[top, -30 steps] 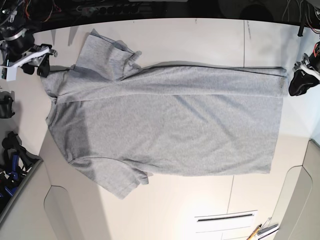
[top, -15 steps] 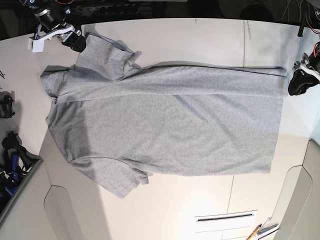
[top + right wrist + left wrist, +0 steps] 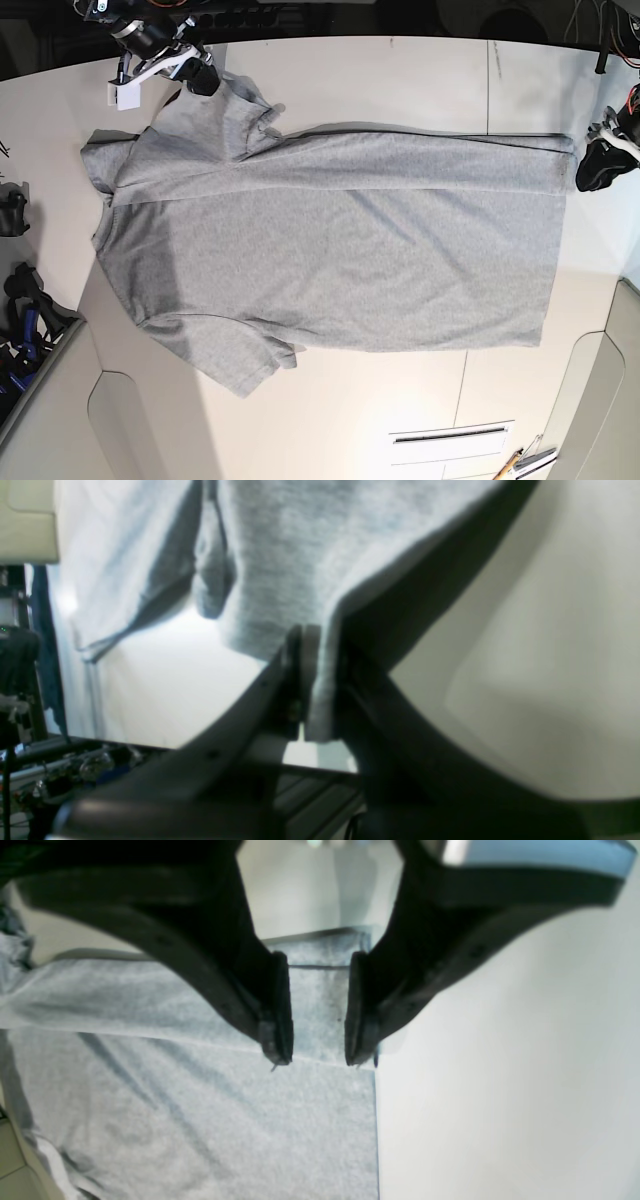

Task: Fold the T-shirt properly
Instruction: 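Grasp the shirt side with the right gripper and flip it over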

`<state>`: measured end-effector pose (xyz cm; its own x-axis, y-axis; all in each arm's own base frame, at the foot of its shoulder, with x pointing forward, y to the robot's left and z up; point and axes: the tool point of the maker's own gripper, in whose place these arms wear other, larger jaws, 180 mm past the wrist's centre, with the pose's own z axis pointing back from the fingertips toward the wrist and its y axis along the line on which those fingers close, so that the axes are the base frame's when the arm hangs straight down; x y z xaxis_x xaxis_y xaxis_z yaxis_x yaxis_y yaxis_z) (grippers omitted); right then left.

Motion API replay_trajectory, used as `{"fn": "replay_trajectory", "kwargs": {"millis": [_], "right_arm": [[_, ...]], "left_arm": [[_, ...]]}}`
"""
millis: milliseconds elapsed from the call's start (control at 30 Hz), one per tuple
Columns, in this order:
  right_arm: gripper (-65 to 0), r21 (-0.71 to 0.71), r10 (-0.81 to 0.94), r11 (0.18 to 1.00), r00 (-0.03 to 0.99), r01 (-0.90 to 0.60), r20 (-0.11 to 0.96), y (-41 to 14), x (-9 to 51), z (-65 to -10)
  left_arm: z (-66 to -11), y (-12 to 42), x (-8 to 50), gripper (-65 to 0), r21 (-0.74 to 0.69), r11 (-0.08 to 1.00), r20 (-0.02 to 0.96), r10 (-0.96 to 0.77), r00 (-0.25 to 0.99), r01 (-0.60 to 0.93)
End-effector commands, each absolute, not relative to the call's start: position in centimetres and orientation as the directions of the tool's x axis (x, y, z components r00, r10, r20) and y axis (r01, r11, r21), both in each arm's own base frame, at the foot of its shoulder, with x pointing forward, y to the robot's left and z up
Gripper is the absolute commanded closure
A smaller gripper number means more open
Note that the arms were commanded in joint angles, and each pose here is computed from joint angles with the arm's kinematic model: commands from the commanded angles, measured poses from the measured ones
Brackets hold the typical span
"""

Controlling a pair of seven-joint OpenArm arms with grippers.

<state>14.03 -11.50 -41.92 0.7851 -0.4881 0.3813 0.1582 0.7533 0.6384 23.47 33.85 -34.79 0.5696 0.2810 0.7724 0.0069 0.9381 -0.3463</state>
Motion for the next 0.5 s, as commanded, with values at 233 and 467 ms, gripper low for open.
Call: {"fn": "replay_trajectory", "kwargs": {"millis": [233,467], "right_arm": [[0.0,0.678,-0.477,0.735,0.690,-0.028,0.545,-10.6,21.2,-37.4],[0.0,0.610,-0.370,0.758,0.619,-0.231,0.693,-7.3,28.0,-33.3]], "left_arm": [[-33.1,34.2,24.2,-21.4,-0.334,0.942,0.803,0.265,0.534,0.034],[-33.2,34.2,24.2,-21.4,-0.333,0.942,0.800,0.263,0.539,0.035]]}}
